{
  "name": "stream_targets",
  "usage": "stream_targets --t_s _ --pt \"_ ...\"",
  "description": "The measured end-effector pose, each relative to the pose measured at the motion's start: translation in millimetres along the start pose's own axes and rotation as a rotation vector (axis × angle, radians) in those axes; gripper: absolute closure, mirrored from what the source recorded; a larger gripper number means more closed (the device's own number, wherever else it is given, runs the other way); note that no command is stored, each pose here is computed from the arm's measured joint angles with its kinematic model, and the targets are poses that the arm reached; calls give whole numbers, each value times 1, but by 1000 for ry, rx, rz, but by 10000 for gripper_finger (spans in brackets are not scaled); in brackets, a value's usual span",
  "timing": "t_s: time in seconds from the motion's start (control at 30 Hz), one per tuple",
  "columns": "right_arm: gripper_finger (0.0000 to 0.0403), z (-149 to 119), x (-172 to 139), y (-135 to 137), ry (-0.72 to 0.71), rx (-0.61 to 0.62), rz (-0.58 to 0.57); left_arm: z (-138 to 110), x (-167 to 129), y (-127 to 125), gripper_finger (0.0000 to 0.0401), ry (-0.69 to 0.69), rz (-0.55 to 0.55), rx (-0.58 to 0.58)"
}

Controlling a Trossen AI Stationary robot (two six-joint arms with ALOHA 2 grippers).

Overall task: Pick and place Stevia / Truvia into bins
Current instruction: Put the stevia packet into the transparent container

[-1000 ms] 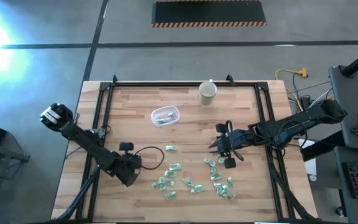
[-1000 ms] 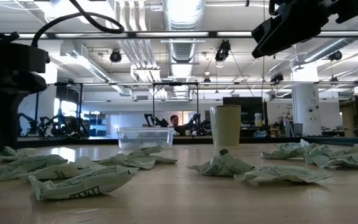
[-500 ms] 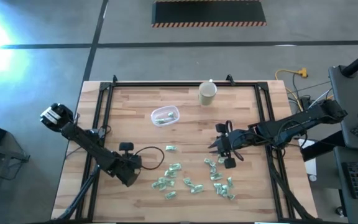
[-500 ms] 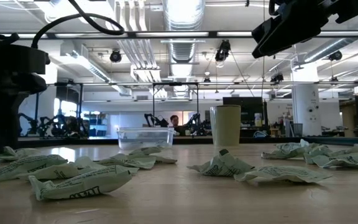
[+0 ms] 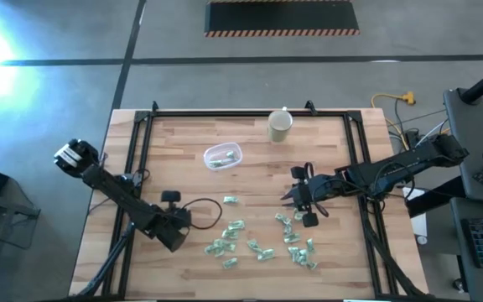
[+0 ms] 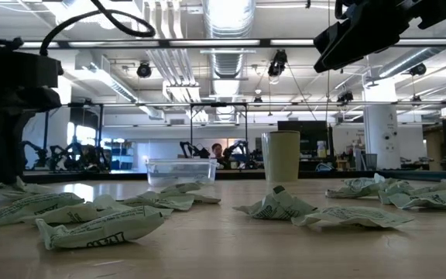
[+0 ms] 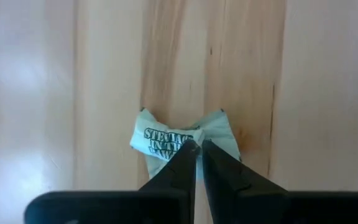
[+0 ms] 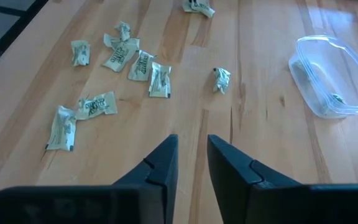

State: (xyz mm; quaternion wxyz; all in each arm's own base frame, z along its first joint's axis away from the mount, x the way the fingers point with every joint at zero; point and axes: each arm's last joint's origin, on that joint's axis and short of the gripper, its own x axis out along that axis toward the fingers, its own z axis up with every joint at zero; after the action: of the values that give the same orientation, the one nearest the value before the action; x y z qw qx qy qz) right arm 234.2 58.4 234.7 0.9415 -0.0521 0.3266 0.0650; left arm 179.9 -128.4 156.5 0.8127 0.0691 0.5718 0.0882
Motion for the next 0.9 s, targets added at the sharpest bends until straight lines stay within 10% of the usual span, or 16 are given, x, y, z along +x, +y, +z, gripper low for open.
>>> stream_targets --t_s 0.43,0.9 --pt "335 0 0 0 -1 -4 0 33 -15 16 393 -270 370 158" --pt "335 0 0 0 -1 -19 -2 90 14 108 393 -236 576 84"
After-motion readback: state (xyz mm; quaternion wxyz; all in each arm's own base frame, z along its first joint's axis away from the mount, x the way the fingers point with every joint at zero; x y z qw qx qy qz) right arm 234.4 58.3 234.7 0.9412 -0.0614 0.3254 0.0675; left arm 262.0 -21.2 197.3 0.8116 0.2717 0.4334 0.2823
